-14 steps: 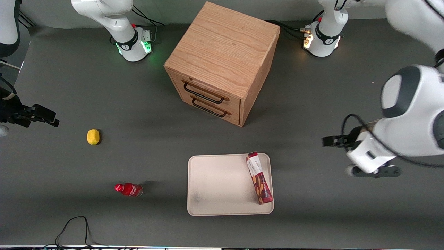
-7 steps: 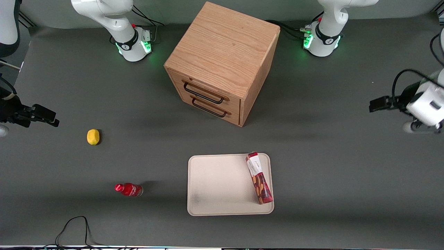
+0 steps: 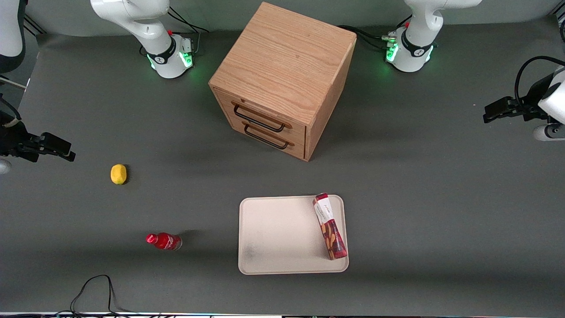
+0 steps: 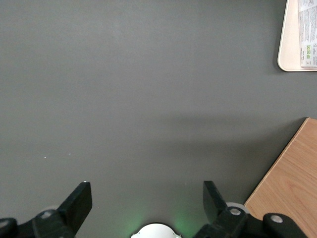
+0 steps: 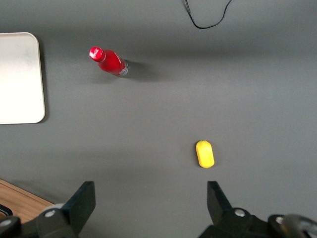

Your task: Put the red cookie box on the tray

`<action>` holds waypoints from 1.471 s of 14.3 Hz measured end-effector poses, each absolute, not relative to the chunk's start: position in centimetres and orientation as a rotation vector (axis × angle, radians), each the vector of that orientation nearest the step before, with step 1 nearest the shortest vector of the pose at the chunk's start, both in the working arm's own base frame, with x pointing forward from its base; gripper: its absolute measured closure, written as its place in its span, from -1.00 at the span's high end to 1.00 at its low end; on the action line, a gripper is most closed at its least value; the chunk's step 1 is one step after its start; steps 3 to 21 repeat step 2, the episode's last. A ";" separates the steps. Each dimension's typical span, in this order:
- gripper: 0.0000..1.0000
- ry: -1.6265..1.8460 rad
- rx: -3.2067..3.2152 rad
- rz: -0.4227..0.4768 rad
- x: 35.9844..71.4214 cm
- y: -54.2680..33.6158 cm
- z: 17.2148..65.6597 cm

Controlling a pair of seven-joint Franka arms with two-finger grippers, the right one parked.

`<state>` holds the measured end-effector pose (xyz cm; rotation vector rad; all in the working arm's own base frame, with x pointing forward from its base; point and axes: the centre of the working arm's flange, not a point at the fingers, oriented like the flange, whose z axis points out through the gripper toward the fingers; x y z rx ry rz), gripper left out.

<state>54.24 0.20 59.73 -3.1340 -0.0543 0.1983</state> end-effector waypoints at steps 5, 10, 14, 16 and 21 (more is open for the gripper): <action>1.00 -0.061 -3.135 0.185 54.3 0.4 60.1; 1.00 -0.061 -3.135 0.185 54.3 0.4 60.1; 1.00 -0.061 -3.135 0.185 54.3 0.4 60.1; 1.00 -0.061 -3.135 0.185 54.3 0.4 60.1; 1.00 -0.061 -3.135 0.185 54.3 0.4 60.1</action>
